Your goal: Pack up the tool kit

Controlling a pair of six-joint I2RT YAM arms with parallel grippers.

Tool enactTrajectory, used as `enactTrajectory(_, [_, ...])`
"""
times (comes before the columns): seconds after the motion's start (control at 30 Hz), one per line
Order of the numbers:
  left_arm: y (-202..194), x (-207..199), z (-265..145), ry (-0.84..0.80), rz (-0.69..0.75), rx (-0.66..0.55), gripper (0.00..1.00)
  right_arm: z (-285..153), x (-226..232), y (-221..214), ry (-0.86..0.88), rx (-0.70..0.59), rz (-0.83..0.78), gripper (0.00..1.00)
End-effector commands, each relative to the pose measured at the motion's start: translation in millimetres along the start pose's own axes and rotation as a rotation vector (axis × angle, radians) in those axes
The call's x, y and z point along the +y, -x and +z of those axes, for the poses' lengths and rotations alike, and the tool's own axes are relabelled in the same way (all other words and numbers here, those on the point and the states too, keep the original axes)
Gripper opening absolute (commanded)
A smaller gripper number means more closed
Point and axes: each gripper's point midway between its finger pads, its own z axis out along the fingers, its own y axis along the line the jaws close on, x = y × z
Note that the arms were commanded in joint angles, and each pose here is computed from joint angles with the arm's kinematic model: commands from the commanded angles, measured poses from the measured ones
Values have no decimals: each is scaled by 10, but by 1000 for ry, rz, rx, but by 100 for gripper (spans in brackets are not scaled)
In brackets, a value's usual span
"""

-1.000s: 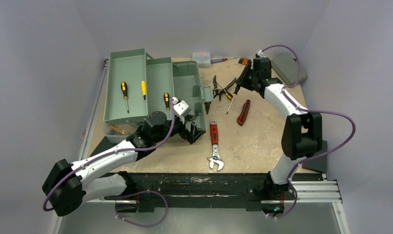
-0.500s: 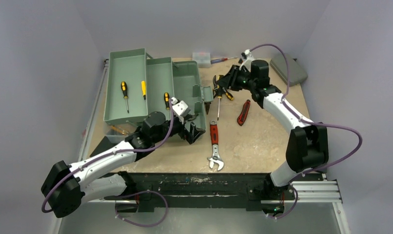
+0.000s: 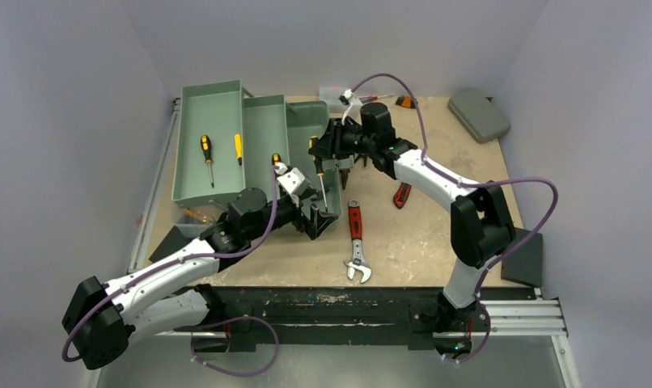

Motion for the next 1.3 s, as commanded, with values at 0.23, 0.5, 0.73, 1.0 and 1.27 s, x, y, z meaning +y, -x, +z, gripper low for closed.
enactTrajectory(0.23, [-1, 18, 43, 5, 17, -6, 95, 387, 12, 156, -38, -55, -14, 42])
enactTrajectory(0.5, [-31, 38, 58, 11, 22, -4, 95, 112, 24, 266, -112, -85, -81, 67])
enactTrajectory(0.73, [21, 47, 6, 27, 10, -26, 95, -411, -38, 356, -278, -129, -170, 79])
enactTrajectory(1.0, [-40, 67, -91, 60, -34, 17, 94, -1288, -602, 435, -691, -227, -167, 99])
enactTrajectory(1.27, [-171, 38, -148, 48, -29, 27, 94, -1876, -1580, 172, -1017, -160, 54, 99])
